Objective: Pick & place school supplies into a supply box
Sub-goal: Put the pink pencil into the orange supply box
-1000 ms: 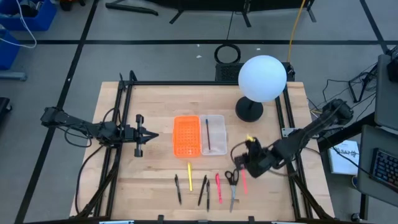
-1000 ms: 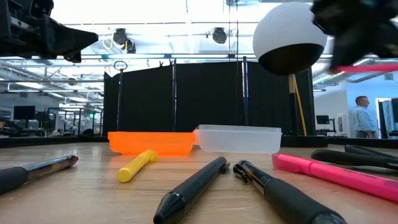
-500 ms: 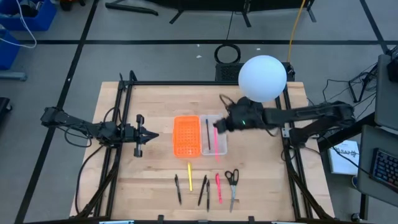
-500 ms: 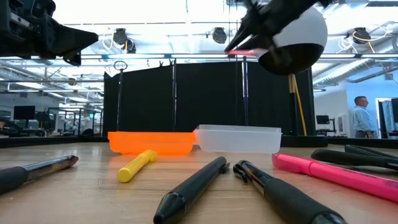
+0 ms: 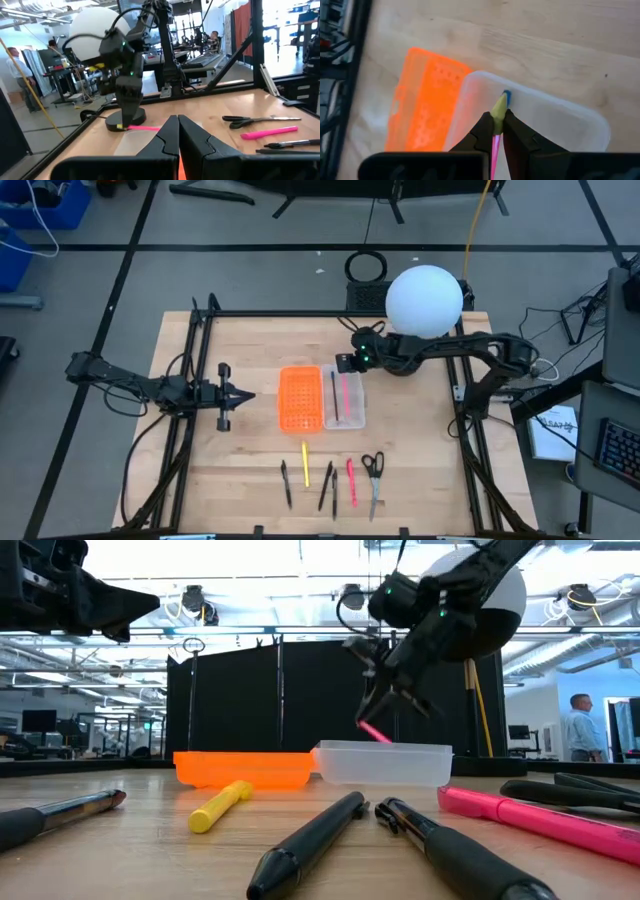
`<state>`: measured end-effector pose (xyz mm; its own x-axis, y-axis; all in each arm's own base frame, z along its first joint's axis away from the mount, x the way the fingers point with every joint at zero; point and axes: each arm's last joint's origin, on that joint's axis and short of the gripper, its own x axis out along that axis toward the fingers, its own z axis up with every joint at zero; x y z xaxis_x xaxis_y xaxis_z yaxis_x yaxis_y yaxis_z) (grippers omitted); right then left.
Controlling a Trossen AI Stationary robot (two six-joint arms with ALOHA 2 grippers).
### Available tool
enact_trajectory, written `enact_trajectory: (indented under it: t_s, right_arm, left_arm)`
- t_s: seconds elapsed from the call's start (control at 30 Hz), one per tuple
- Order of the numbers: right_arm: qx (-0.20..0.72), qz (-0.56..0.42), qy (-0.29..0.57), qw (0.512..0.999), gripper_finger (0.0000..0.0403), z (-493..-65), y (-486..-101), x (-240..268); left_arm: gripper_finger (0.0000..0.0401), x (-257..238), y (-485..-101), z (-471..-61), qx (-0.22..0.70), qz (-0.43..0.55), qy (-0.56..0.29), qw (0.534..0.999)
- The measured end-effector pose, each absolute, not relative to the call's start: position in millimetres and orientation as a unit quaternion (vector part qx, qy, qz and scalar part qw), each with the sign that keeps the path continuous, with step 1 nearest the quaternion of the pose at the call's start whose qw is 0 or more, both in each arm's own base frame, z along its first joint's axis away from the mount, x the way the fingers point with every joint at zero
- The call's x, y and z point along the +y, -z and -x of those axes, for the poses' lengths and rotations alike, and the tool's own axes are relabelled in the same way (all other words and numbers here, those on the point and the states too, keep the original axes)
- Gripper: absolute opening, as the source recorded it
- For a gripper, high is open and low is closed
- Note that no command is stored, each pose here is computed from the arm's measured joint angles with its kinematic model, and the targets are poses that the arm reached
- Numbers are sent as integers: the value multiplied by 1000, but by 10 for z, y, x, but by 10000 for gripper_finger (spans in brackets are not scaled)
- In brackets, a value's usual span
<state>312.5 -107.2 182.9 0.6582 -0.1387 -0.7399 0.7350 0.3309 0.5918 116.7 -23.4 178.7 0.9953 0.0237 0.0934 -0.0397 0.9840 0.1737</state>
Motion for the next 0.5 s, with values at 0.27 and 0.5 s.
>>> enact_trajectory:
  t_s: [0.27,0.5]
  right_arm:
    - [314,-502,297,749,19,-3198,-1600,-1108]
    - [331,-499,301,742,19,-3237,-1478,-1071]
  left_arm:
    - [8,-232,-1785,-1167,-45,-107,-21,993]
    - [8,-232,-1785,-1167,-45,-103,-21,993]
